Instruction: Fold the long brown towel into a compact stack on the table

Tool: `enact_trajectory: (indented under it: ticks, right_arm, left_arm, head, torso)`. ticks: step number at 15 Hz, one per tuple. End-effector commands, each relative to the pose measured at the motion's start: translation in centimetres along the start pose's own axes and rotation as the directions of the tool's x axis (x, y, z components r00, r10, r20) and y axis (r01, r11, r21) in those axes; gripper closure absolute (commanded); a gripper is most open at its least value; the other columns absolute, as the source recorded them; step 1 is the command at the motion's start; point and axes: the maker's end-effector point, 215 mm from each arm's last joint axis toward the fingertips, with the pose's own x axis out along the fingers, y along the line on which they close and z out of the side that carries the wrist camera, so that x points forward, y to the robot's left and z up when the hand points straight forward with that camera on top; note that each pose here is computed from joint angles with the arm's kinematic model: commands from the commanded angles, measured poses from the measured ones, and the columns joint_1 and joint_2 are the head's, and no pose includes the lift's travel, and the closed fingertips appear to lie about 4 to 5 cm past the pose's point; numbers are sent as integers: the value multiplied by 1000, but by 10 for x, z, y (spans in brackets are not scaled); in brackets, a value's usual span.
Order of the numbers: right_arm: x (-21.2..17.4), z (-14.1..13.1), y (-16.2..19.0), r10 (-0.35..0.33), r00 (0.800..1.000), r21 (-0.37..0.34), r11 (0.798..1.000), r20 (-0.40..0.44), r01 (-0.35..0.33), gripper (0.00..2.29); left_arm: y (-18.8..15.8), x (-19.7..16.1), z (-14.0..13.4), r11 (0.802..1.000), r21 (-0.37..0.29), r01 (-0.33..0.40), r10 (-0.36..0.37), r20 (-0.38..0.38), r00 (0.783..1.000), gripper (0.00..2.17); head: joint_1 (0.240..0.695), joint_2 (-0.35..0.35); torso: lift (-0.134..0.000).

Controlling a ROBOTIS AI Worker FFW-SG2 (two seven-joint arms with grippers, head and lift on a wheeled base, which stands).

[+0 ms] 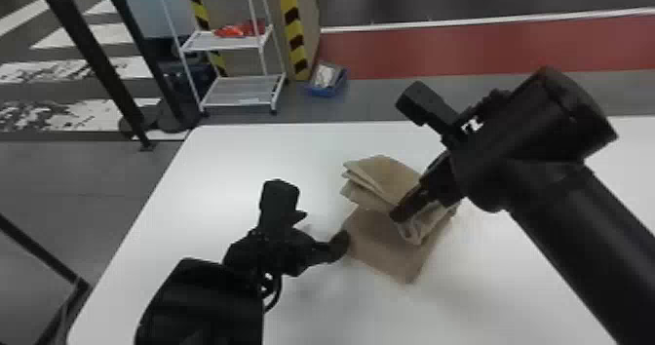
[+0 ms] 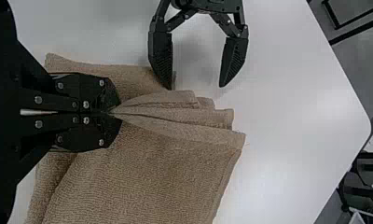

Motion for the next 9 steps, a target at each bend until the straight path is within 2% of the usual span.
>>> enact_trajectory:
  ticks: [1,4,9]
  right_arm:
    - [9,-3,7,4,1000,-26,1000,-28,-5,1409]
    - [16,-7,11,-11,998,-72,997,-59,7,1409]
    - [23,-12,15,-2,998,-89,996,-67,-4,1406]
  left_arm:
    - [-2,0,1,1000,-3,1,-1,2,1000,140]
    - [-2,0,1,1000,-3,1,-1,2,1000,140]
    - [0,1,2,1000,-3,-2,2,3,1000,140]
  head:
    - [695,193]
    - [695,201]
    - [695,207]
  torso:
    - [-124]
    - [-124]
    - [-124]
